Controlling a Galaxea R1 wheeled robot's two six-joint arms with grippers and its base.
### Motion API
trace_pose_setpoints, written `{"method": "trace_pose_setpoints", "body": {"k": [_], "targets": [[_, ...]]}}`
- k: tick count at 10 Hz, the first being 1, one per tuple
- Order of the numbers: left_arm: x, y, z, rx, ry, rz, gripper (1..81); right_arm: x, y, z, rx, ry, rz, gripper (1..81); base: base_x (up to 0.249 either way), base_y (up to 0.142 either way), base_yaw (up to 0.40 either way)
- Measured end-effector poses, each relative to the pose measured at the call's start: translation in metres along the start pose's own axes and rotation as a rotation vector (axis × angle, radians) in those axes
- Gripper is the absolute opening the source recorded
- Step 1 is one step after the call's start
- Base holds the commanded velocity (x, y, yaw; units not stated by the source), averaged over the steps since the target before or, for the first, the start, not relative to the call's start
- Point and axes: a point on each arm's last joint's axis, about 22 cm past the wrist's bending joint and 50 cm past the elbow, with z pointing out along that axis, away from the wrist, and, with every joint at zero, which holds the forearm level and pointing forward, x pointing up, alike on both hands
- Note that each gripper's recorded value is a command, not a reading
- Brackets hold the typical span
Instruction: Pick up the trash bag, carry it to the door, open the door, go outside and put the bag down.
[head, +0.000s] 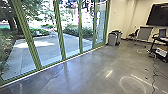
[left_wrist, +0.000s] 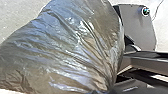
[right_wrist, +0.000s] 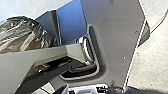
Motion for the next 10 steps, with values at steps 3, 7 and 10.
{"method": "trace_pose_setpoints", "body": {"k": [3,7,10], "targets": [[-0.0014,-0.0002,0.0001,0.000,-0.002,0.000,1.0,0.0008,-0.0002,0.0001,0.000,0.001,0.000,81.1,0.141,0.000,0.000],[0.0011,-0.0001,-0.0001,0.000,0.001,0.001,1.0,0.0018,-0.0006,0.0001,0.001,0.002,-0.001,81.1,0.151,0.000,0.000],[0.0006,-0.0004,-0.0002,0.001,0.000,0.001,1.0,0.0016,-0.0007,0.0002,0.001,0.002,-0.001,81.1,0.151,-0.045,0.000]]}}
